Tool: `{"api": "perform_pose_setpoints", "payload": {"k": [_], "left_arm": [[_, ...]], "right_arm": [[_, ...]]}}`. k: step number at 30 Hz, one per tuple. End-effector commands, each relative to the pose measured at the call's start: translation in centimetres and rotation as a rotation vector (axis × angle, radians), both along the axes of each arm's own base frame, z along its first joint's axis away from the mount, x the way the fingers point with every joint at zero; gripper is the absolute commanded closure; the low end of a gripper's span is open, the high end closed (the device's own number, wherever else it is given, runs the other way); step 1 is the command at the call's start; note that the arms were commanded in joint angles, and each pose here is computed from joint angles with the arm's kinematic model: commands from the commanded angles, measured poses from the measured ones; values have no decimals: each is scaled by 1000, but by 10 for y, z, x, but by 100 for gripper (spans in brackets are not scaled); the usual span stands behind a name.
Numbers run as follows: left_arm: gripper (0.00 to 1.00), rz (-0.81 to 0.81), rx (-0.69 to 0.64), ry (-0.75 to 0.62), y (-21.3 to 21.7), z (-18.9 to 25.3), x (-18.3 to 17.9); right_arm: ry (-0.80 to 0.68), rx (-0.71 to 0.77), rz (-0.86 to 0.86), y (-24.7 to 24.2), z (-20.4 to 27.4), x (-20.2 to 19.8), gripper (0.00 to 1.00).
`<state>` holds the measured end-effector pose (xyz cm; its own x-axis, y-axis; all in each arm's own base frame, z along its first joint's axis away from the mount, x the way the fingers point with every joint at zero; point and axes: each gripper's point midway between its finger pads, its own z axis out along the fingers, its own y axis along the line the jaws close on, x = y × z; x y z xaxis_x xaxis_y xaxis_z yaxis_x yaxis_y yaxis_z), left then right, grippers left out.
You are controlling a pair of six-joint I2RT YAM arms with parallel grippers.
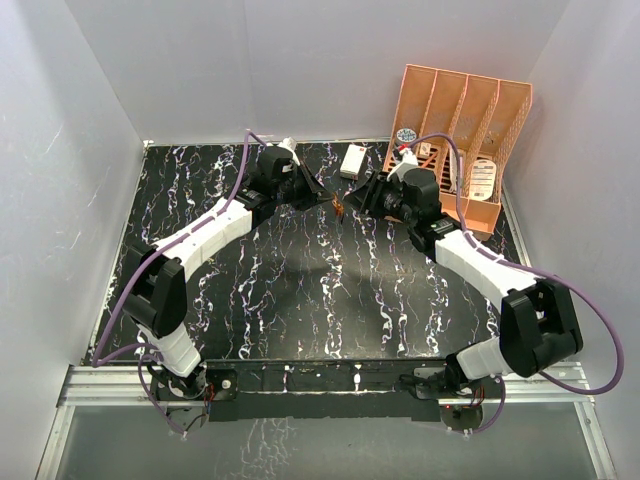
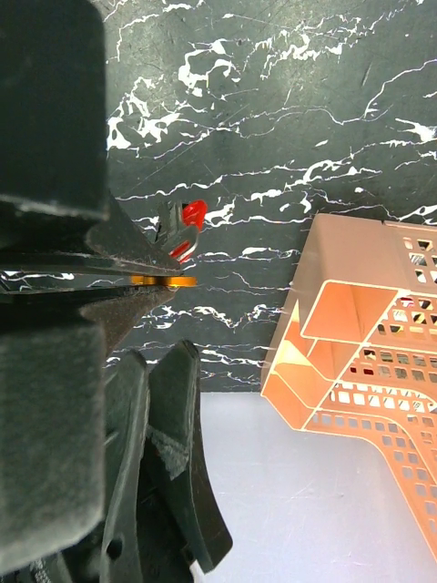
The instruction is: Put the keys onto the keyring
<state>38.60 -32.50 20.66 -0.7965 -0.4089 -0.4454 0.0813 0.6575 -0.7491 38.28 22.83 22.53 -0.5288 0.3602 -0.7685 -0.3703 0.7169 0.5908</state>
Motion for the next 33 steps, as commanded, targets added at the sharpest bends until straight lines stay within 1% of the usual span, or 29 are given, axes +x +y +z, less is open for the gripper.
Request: {"api": "perform_pose_setpoints", "payload": {"k": [1, 5, 15, 20, 33], "left_arm": [[100, -23, -59, -63, -1, 38, -6], [100, -21, -67, -69, 0, 41, -5], [100, -29, -63, -70, 2, 41, -4], [100, -27, -94, -53, 4, 40, -3], [100, -10, -92, 0, 6, 34, -2]], "right_arm": [[-40, -13, 27, 3, 10, 4, 67], [-34, -14, 35, 4, 6, 4, 72], [-33, -13, 39, 6, 5, 7, 74], [-40, -11, 48, 8, 8, 9, 78], [-97, -19, 68, 9, 28, 6, 76]]}}
